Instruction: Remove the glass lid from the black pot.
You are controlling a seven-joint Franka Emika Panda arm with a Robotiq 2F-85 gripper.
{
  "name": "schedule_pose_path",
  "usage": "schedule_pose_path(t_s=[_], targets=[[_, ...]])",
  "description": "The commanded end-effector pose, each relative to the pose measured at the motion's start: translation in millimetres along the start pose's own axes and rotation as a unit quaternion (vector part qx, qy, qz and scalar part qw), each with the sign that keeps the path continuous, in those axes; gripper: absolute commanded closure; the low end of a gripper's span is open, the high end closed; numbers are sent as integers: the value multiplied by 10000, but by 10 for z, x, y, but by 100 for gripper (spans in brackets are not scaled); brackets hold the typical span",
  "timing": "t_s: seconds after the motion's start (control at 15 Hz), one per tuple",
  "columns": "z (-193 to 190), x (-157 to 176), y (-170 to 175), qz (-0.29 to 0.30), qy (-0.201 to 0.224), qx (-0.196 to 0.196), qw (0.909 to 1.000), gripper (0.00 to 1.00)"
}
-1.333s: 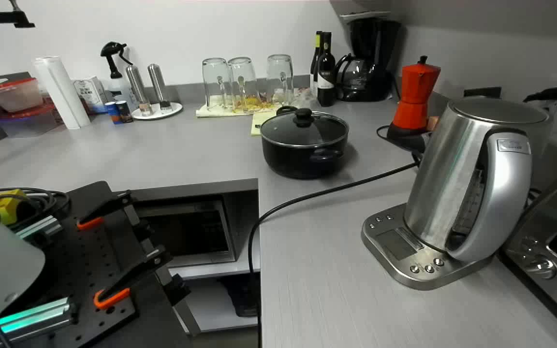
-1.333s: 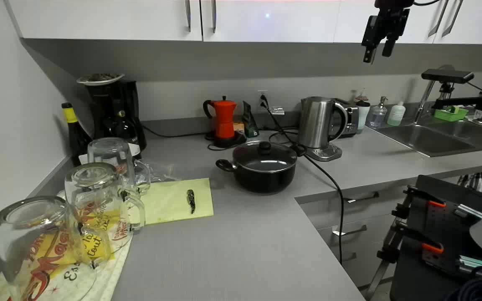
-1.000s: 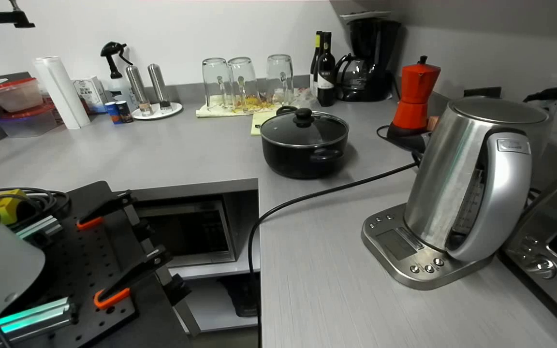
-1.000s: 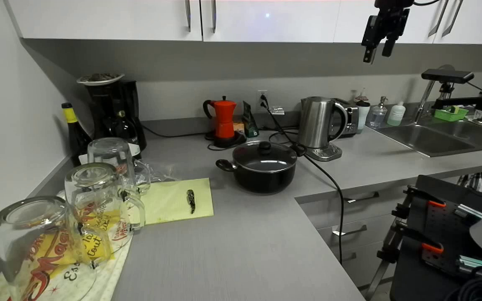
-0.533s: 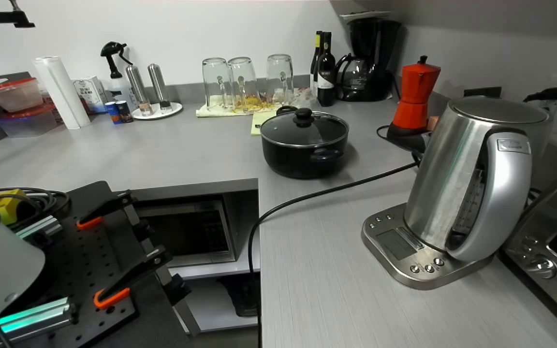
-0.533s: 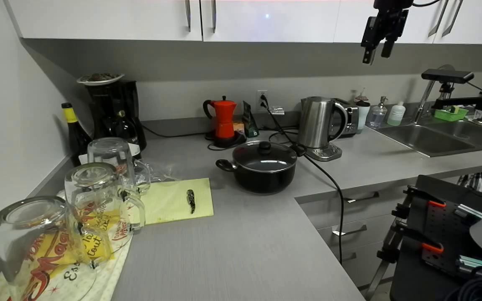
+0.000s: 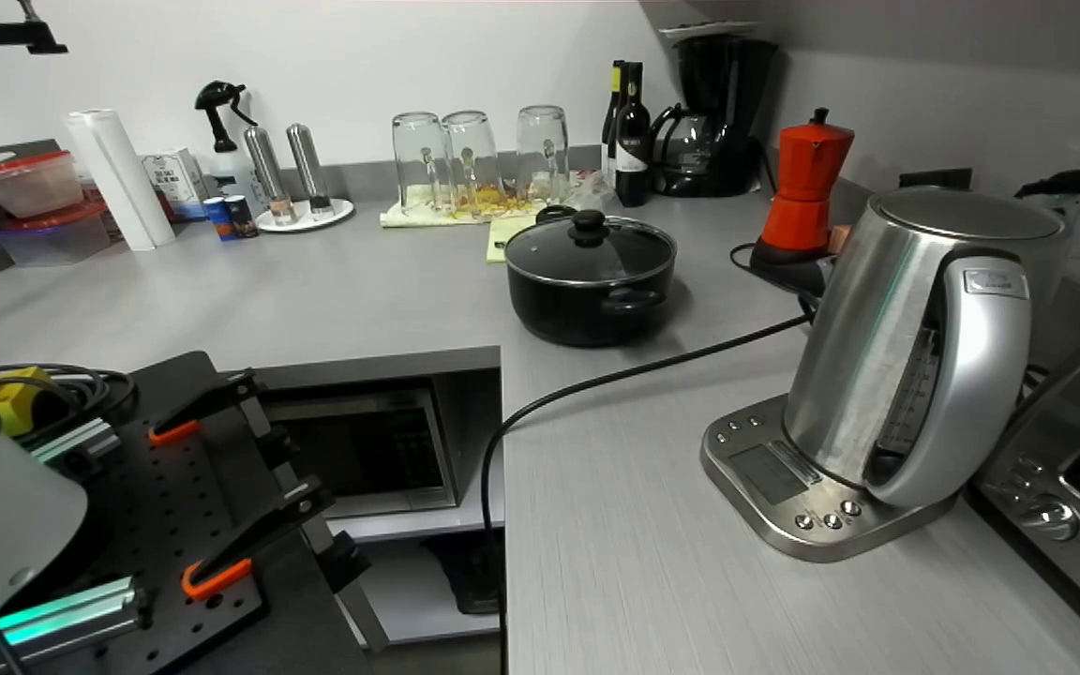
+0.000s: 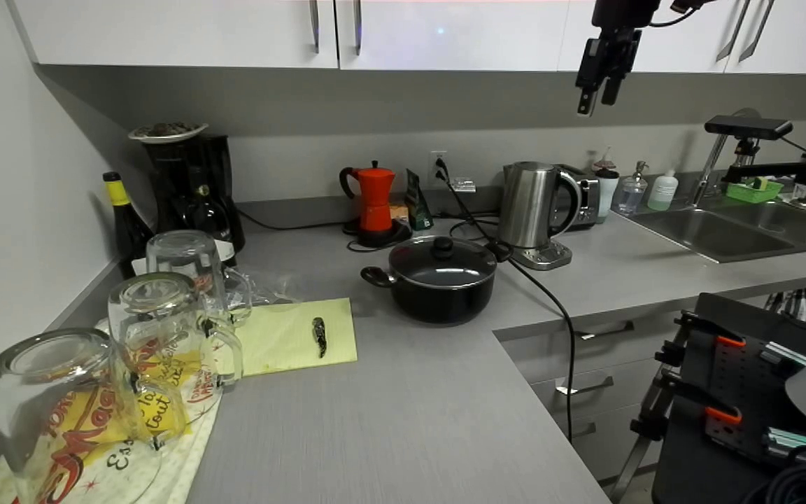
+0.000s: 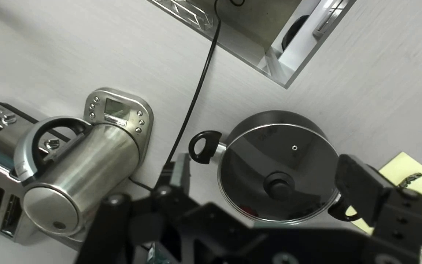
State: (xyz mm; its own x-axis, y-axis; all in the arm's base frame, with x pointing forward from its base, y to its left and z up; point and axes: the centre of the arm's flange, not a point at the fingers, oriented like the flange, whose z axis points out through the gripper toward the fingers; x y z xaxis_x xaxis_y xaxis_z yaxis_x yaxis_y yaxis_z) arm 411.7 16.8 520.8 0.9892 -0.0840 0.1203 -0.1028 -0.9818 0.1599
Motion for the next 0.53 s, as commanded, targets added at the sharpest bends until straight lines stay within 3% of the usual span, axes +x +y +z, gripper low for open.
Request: schedule_pose_path(t_s=[0.0, 0.47], targets=[[72, 375, -17, -511, 28, 200, 9985, 0], [414, 955, -117, -1266, 13, 422, 9911, 0]])
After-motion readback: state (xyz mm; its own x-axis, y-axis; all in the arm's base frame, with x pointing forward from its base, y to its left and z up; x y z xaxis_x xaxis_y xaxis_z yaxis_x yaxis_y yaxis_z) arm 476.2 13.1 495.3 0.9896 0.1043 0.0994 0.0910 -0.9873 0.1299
